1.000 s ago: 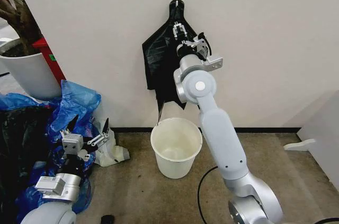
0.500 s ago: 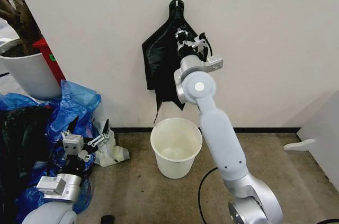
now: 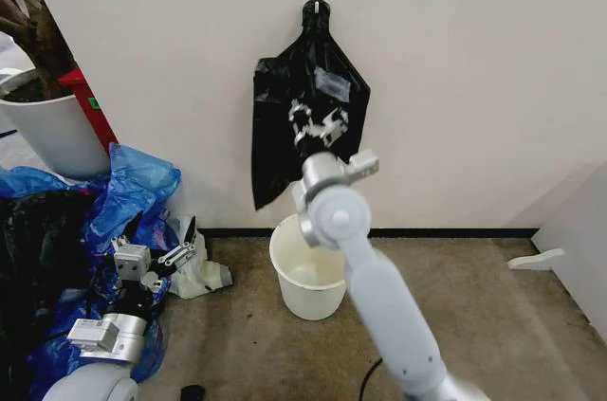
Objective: Place the garbage bag over the trash bin.
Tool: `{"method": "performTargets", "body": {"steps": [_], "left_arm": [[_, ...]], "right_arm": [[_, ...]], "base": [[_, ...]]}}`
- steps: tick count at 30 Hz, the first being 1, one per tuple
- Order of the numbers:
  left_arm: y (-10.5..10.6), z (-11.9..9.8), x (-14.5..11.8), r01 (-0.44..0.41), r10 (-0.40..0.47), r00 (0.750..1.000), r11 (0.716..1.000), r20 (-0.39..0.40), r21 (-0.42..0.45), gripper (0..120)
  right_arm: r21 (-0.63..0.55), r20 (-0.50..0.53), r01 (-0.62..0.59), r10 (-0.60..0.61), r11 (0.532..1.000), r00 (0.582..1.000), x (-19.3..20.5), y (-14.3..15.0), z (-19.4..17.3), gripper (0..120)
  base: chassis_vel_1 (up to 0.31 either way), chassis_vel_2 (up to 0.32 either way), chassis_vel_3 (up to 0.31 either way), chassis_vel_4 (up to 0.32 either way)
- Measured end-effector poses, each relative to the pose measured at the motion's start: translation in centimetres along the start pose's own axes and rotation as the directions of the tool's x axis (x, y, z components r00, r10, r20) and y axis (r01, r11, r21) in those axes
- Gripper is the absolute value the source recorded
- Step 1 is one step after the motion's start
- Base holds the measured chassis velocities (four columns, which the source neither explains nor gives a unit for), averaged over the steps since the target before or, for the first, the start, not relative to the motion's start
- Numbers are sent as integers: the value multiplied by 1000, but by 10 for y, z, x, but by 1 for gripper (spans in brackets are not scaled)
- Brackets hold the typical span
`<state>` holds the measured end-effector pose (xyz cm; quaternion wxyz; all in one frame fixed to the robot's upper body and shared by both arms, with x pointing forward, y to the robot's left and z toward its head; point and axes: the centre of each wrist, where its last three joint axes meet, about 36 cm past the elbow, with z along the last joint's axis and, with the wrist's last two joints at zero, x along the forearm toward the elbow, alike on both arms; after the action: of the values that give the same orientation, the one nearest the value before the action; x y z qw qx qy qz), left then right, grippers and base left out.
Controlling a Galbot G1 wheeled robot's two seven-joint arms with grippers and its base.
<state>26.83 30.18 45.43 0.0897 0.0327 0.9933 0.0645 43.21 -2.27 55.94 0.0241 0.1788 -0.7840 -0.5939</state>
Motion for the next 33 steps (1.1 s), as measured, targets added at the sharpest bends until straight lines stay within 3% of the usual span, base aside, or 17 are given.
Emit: {"method": "performTargets", "body": {"steps": [19, 28, 33], "left_arm": [[1, 2, -3, -18, 18, 1000, 1000, 17, 22, 100], [1, 2, -6, -22, 21, 999, 999, 25, 27, 100], [-1, 4, -6, -29, 28, 999, 999, 22, 32, 100]], "right_arm": [[13, -78, -148, 149, 989, 986, 76, -50, 48, 0], [26, -61, -229, 230, 973, 971, 108, -77, 57, 0], [24, -55, -236, 237, 971, 970, 112, -77, 55, 0]], "base": [[0, 0, 0, 0], [0, 0, 0, 0], [0, 0, 0, 0]]}}
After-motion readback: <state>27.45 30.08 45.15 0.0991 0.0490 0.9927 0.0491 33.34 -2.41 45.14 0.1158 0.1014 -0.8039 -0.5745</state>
